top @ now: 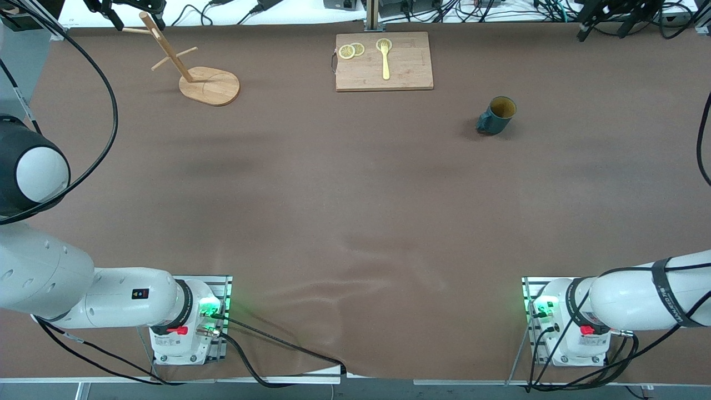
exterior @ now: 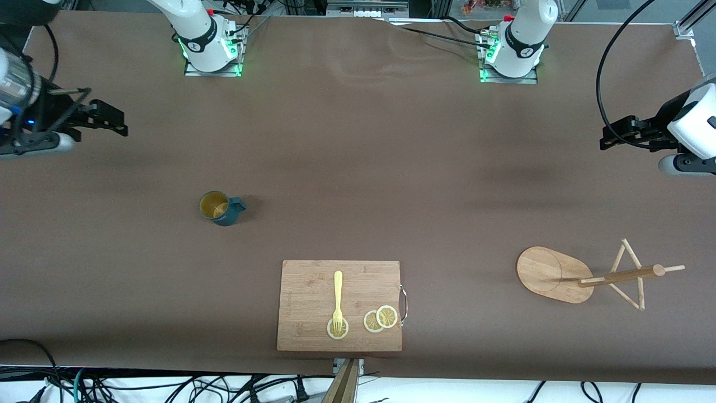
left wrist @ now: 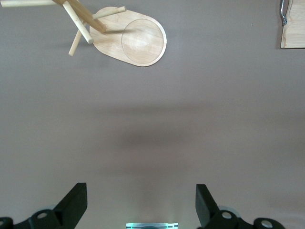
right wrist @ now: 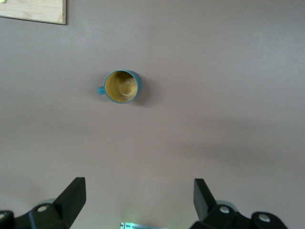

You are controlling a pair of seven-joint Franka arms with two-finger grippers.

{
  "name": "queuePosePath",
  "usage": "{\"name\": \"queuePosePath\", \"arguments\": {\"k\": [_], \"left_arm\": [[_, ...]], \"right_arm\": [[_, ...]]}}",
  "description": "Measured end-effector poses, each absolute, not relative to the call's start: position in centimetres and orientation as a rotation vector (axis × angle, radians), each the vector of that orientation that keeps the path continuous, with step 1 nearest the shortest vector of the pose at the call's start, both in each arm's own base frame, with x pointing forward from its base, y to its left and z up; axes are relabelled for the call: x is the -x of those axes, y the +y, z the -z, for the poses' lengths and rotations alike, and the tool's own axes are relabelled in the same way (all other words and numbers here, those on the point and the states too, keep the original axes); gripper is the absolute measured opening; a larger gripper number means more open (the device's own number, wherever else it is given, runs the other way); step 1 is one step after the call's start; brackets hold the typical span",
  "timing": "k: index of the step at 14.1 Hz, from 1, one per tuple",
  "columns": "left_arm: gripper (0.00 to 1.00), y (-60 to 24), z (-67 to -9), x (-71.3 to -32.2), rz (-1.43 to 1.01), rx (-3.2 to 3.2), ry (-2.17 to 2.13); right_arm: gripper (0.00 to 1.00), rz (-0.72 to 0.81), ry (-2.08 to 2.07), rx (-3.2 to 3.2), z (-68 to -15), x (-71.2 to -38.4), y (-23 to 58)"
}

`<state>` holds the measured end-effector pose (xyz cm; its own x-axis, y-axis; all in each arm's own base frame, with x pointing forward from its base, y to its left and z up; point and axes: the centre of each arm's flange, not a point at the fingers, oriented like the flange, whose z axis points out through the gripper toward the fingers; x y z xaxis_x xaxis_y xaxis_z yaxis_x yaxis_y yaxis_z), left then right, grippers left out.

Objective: Pass cup and hang on rack
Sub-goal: 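Reach the right gripper down to the teal mug rim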

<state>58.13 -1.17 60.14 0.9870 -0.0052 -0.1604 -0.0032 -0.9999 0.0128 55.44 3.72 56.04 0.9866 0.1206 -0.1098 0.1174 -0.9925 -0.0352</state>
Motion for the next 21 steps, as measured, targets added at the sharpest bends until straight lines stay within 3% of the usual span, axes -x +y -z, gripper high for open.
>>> {"name": "queuePosePath", "arguments": {"k": [8,15,21], "left_arm": [[1.00,-1.2,-59.9,-58.2,0.259,-3.118,-0.007],[1.00,-1.1,-59.4,-58.5,0.272,-3.117,-0.004],[1.00,-0.8,-59.0,-58.6,0.283,-3.115,0.002]], "right_arm": [[1.00,-0.107,-0.166,3.124,-35.7,-56.2,4.2],[1.00,-0.100,-0.220,3.134,-32.1,-60.7,6.9],[0.97,-0.223,-0.224,3.140,-26.2,-60.7,7.7]]}}
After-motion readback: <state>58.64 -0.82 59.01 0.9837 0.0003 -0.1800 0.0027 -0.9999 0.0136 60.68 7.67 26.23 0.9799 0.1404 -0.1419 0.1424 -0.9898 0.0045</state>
